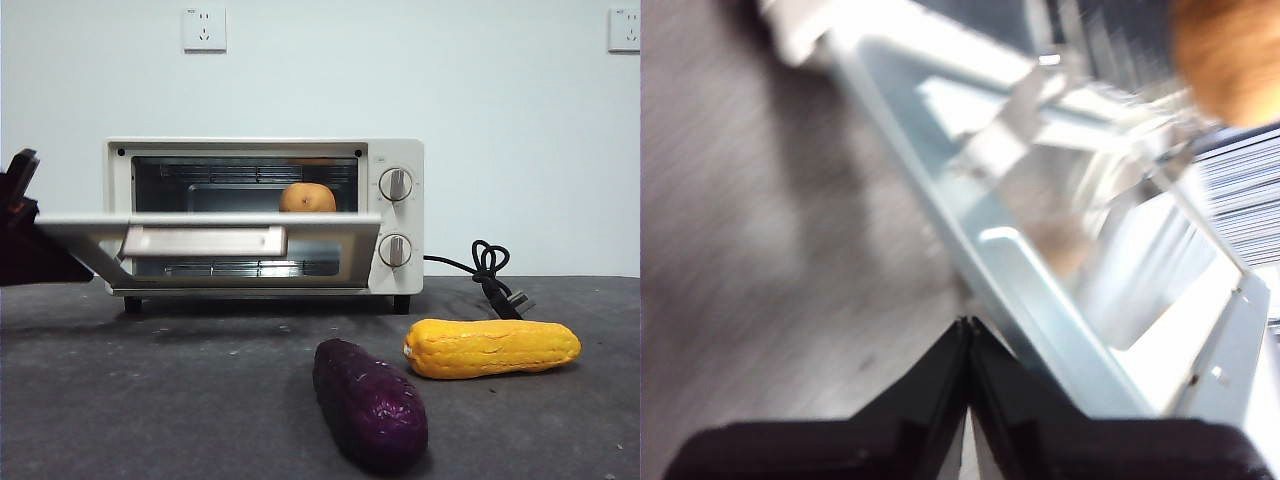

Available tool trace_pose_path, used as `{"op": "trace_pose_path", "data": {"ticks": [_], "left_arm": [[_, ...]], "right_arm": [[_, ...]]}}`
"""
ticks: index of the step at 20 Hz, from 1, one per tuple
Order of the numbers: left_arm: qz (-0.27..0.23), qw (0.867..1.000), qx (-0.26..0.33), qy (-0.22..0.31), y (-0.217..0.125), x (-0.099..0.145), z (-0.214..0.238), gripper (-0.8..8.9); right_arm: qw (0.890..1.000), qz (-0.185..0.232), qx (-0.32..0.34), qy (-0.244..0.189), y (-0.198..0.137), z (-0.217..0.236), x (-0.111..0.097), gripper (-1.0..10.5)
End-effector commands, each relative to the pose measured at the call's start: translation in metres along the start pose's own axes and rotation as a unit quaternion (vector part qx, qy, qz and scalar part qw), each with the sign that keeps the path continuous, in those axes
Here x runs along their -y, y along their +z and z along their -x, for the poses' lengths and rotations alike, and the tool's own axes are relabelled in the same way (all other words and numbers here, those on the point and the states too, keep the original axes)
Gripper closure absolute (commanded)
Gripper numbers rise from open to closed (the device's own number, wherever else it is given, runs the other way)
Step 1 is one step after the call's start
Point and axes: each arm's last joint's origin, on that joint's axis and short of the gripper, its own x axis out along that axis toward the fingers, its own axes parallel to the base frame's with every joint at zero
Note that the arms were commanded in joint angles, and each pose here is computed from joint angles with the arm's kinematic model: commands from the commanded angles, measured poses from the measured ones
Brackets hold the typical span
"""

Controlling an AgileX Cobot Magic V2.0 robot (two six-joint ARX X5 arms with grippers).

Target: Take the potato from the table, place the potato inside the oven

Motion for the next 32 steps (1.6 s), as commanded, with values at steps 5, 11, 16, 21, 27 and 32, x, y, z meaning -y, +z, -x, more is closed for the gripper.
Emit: {"op": "trace_pose_path", "data": {"ticks": [5, 11, 16, 21, 27, 32], "left_arm": [[-0.001, 0.998, 0.053, -0.032, 0.018, 0.006, -0.002, 8.22], [-0.026, 0.992, 0.119, -0.038, 0.037, 0.014, 0.002, 8.22], [-0.044, 0.987, 0.152, -0.037, 0.045, 0.018, 0.005, 8.22], [-0.054, 0.985, 0.157, -0.041, 0.048, 0.028, 0.011, 8.21], [-0.08, 0.983, 0.157, -0.044, 0.048, 0.062, 0.03, 8.21], [-0.127, 0.979, 0.161, -0.009, 0.039, 0.107, 0.054, 8.21]], "right_arm": [[1.0, -0.008, 0.002, -0.001, 0.0, -0.001, 0.0, 4.4], [1.0, -0.008, 0.002, -0.001, 0.0, -0.001, 0.0, 4.4], [1.0, -0.008, -0.002, -0.002, 0.001, -0.003, 0.0, 4.4], [1.0, -0.008, -0.008, -0.004, 0.001, -0.006, -0.001, 4.4], [1.0, -0.006, -0.023, -0.006, 0.003, -0.015, -0.002, 4.4], [0.999, 0.011, -0.04, -0.006, 0.005, -0.025, -0.003, 4.4]]}}
